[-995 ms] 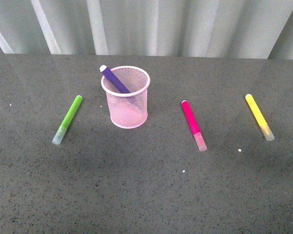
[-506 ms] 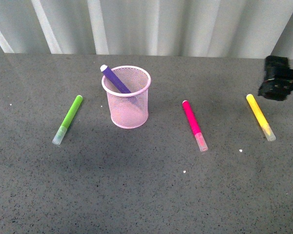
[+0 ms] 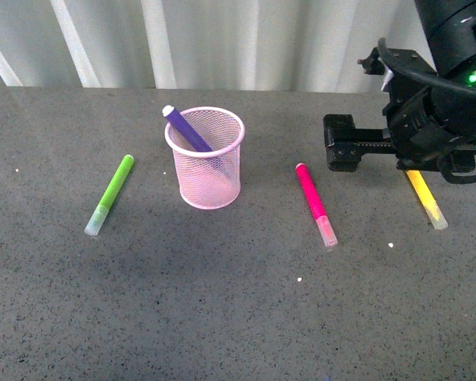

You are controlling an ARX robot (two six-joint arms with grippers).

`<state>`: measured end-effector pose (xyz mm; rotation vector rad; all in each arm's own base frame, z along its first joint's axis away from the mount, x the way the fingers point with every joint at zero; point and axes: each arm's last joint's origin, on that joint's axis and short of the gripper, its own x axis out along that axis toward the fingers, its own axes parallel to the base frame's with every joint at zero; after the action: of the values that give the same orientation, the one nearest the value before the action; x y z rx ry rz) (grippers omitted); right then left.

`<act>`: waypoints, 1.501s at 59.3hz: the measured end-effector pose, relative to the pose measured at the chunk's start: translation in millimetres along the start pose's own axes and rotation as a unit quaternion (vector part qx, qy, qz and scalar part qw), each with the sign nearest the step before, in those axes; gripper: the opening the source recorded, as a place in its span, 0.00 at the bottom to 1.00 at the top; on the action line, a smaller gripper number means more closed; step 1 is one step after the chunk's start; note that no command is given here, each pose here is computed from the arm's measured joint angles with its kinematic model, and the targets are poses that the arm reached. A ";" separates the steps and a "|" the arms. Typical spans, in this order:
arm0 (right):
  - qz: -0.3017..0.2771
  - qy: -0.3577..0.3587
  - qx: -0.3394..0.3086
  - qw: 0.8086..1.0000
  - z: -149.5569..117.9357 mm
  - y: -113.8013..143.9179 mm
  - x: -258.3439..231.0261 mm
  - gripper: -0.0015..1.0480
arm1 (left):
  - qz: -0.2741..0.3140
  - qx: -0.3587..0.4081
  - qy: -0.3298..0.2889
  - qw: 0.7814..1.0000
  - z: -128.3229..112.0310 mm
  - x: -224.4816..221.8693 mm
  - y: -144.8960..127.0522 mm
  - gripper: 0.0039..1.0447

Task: Insert purple and pink pens into pink cup

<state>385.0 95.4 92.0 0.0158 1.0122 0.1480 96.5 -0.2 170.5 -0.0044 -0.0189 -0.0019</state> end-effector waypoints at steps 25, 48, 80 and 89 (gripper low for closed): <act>0.008 0.021 -0.027 0.999 12.0 26.9 31.7 0.93 | 0.000 0.000 0.000 1.000 0.0 0.0 0.0 0.94; 0.018 0.042 -0.029 0.999 8.3 44.2 53.6 0.93 | 0.000 0.000 0.000 1.000 0.0 0.0 0.0 0.94; 0.044 0.032 -0.003 0.998 8.2 41.5 58.8 0.32 | 0.000 0.000 0.000 1.000 0.0 0.0 0.0 0.94; 0.046 0.033 -0.003 0.998 6.1 40.8 57.8 0.13 | 0.000 0.000 0.000 1.000 0.0 0.0 0.0 0.94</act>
<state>415.5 143.7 49.7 0.0528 1.0773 0.2362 96.5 -0.2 170.5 -0.0040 -0.0189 -0.0019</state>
